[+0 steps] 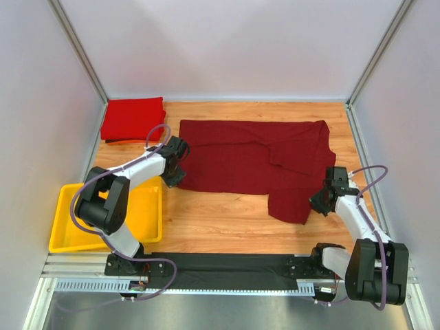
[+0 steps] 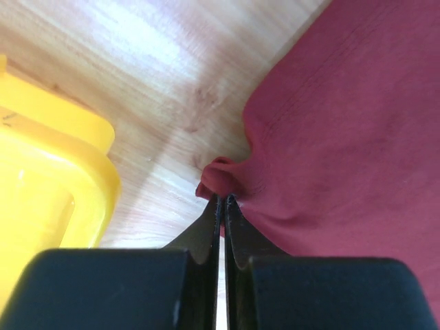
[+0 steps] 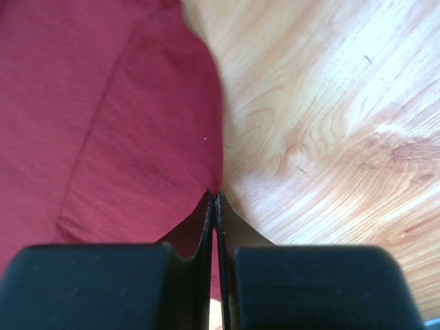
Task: Fold and stack the t-shirts
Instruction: Fold the tshirt
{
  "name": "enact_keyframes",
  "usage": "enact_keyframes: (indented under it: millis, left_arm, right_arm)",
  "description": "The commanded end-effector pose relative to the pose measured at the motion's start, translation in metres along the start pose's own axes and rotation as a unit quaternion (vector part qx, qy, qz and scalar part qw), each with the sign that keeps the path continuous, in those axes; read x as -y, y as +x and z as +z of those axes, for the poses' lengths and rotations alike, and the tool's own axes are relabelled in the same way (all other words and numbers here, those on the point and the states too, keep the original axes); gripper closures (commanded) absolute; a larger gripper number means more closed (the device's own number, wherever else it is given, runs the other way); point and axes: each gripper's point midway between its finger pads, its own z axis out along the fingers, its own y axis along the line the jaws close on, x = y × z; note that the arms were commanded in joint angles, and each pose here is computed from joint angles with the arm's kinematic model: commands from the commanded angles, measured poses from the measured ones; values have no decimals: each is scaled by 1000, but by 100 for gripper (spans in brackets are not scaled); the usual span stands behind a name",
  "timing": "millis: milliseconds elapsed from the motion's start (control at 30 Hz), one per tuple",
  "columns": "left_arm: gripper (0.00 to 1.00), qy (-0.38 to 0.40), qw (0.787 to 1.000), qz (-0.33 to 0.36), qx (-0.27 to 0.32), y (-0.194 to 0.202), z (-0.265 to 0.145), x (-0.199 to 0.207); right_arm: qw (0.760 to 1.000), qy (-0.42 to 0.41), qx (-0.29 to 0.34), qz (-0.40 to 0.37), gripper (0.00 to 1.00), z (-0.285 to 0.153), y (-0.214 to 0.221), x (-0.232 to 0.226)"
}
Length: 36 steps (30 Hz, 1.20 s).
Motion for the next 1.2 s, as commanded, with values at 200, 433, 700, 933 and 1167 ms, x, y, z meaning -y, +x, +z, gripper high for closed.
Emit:
enact_keyframes:
  millis: [200, 433, 700, 933, 1167]
  left_arm:
    - [100, 32, 998, 29, 51, -37, -25, 25]
    - [100, 22, 996, 46, 74, -57, -34, 34]
    - [100, 3, 996, 56, 67, -81, -23, 46]
    - [100, 4, 997, 56, 59, -100, -7, 57]
    - [100, 0, 997, 70, 38, -105, 13, 71]
  right_arm:
    - [998, -40, 43, -34, 100, -26, -40, -37]
    - [996, -39, 58, -62, 100, -33, -64, -57]
    - [995, -2, 52, -86, 100, -20, -94, -78]
    - [996, 4, 16, -89, 100, 3, -112, -112]
    - [994, 1, -18, -112, 88, 31, -118, -134]
